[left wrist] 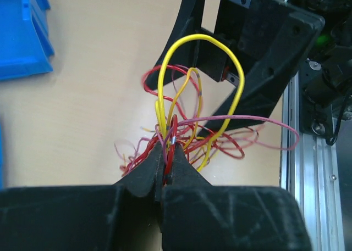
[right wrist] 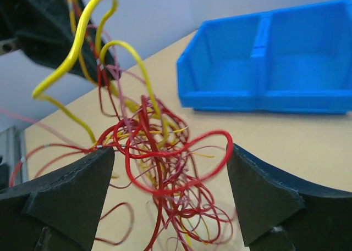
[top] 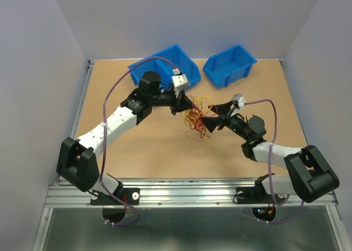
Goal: Untangle the cables
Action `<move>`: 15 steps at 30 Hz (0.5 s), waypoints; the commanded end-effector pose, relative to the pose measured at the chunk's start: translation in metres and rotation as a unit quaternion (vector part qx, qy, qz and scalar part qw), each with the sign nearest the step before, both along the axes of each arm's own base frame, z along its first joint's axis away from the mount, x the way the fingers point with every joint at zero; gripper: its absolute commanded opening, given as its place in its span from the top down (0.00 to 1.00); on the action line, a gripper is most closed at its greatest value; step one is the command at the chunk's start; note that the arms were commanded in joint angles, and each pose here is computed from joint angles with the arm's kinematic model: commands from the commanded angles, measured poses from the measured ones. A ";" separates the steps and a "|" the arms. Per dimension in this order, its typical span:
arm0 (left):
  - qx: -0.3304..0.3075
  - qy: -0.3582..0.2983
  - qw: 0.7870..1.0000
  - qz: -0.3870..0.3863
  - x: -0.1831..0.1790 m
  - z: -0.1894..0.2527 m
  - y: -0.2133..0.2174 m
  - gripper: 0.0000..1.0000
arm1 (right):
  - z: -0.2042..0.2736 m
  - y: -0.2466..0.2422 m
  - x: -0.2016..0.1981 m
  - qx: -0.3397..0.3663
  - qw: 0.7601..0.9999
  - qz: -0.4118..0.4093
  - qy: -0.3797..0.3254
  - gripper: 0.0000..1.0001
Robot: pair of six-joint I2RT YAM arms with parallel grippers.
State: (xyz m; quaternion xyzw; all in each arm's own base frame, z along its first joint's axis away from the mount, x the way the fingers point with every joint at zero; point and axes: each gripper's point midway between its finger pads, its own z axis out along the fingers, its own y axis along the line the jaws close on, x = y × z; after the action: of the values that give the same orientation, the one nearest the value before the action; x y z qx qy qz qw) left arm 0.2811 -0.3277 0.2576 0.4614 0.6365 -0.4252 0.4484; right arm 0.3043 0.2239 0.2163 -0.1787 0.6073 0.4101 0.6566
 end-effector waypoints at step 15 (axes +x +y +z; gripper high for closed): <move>-0.049 -0.017 0.996 -0.073 -0.026 0.044 -0.007 1.00 | 0.018 0.044 -0.016 0.001 0.992 0.106 -0.069 0.34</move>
State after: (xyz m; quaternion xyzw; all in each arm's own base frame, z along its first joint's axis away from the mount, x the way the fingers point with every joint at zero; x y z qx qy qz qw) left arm 0.2668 -0.3309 0.2617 0.4729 0.6197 -0.4562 0.4292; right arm 0.2859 0.2591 0.1945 -0.2503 0.5985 0.4594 0.6067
